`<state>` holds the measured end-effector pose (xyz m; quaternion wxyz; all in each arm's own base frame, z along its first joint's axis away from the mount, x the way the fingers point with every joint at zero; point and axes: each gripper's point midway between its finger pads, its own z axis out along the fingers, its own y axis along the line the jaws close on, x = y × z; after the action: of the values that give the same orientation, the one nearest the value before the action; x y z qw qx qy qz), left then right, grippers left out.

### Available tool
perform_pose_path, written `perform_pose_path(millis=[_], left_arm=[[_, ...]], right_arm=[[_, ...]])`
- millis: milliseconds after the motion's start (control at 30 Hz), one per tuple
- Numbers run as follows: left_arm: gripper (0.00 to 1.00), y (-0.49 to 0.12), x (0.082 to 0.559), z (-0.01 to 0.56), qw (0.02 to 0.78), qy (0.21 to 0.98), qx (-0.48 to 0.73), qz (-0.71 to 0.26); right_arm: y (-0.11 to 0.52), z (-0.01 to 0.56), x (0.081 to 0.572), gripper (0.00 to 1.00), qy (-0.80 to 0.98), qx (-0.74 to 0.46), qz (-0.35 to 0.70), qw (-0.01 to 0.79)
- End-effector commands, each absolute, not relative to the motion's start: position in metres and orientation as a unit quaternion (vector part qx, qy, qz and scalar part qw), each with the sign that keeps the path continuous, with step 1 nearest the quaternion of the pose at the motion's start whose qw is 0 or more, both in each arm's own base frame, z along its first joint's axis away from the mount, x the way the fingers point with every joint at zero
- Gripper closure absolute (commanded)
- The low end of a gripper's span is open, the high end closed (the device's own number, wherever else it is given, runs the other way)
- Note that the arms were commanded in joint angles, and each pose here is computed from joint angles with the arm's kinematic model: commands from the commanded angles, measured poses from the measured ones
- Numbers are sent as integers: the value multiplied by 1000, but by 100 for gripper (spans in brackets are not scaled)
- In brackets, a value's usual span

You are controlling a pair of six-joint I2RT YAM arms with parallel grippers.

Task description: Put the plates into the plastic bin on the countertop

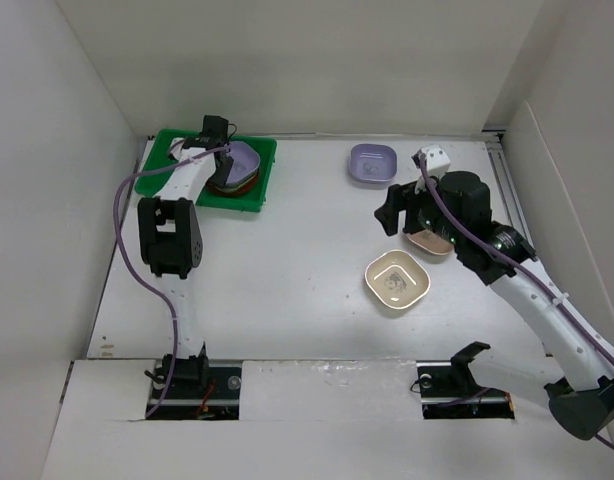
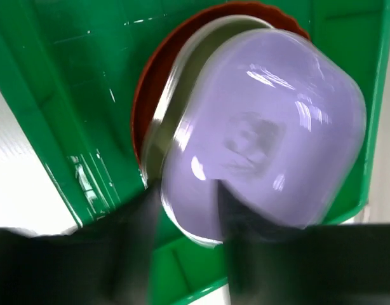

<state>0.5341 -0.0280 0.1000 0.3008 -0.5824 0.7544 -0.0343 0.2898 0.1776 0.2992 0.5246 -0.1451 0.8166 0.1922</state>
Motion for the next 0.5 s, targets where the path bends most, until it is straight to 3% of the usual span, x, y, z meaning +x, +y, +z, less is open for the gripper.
perform_pose_path(millis=[0,33,100,200,333,467], left_arm=[[58,-24,535,144,337,726,-596,-59],[55,-24,534,149,340,729,-591,-60],[37,-31,531,168,354,729,-581,-80],[0,-38,519,198,385,721,-568,-99],[0,-76,505,240,438,749,-482,-123],[0,-178,459,242,465,807,-345,-114]], right_arm=[[181,315,289,22,797,-151,203,549],[181,315,289,22,797,-151,203,549],[181,315,289,22,797,-151,203,549],[181,319,290,22,794,-151,204,552],[171,329,288,22,790,-133,194,566],[149,346,282,22,789,-87,171,584]])
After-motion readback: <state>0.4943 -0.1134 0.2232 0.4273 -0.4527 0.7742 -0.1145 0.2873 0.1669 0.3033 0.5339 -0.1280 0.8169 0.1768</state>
